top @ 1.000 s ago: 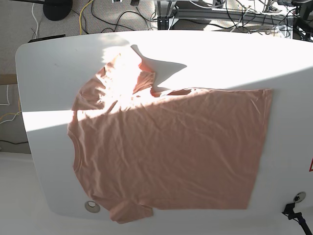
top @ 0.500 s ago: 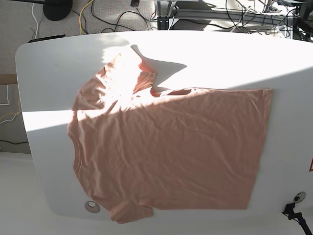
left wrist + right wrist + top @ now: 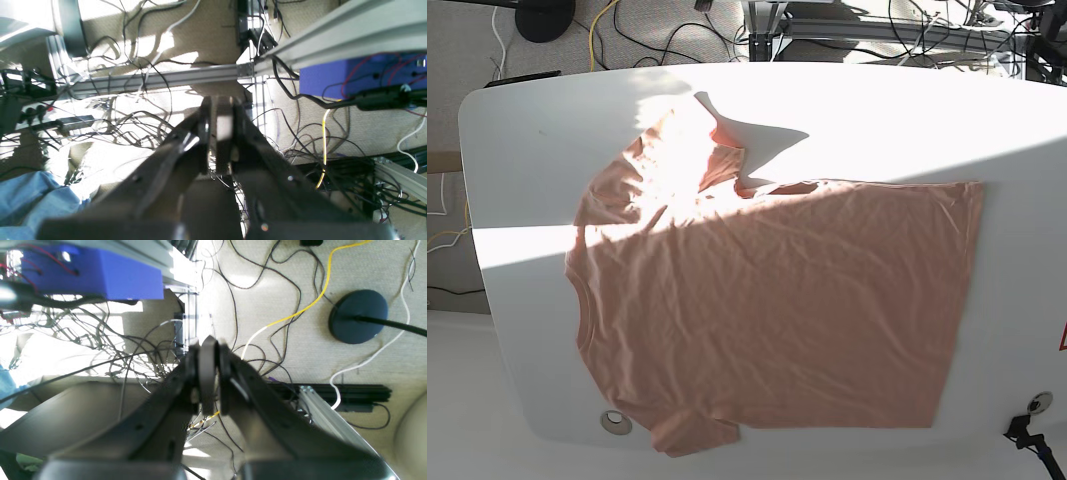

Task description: Fold the T-shirt properly

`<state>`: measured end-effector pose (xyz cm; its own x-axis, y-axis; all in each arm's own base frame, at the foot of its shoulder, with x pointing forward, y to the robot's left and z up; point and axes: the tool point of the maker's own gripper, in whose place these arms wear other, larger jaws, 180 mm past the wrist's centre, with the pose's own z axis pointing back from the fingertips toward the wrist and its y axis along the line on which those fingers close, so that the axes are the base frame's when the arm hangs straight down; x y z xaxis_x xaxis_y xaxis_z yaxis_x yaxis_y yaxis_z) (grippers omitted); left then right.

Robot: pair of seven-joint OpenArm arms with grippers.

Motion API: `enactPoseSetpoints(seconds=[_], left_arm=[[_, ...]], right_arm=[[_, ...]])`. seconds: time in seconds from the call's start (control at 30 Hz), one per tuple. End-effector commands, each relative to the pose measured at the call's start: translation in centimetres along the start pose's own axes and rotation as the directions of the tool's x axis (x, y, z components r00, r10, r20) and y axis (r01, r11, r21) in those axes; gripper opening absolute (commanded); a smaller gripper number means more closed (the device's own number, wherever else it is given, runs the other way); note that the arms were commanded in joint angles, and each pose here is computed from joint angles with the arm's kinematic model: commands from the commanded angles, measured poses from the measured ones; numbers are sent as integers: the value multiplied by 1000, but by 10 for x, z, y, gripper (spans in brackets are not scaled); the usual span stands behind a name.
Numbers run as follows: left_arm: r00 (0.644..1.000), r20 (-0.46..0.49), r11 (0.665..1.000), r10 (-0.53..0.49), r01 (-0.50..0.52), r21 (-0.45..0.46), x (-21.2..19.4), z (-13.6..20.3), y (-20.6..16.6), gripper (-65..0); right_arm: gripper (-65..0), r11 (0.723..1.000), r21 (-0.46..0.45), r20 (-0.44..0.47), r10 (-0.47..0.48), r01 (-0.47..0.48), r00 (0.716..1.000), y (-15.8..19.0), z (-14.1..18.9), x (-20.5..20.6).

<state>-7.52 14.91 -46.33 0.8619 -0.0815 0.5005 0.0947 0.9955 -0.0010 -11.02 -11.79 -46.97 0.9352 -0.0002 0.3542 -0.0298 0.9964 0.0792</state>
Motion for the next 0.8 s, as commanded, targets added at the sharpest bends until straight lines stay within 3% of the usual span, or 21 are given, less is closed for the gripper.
enactPoseSetpoints(seconds=[0.0,0.3,0.5,0.67,0.77], left_arm=[[999,40,1000,4,-4,-12,14,13,-5,-640],[979,192,998,-67,62,33,81,37,21,-638],[951,293,994,-100,81,76,122,39,34,-636],[923,368,992,-108,78,94,150,25,39,-635],[902,418,992,-113,76,104,169,18,42,-596]], right_arm=[[-637,1000,10,45,-7,6,999,4,14,14],[-637,1000,21,249,5,-10,969,12,48,98],[-636,1000,26,319,7,-16,948,14,45,123],[-632,999,24,428,16,-29,904,13,33,166],[-551,999,22,479,21,-36,877,12,28,188]])
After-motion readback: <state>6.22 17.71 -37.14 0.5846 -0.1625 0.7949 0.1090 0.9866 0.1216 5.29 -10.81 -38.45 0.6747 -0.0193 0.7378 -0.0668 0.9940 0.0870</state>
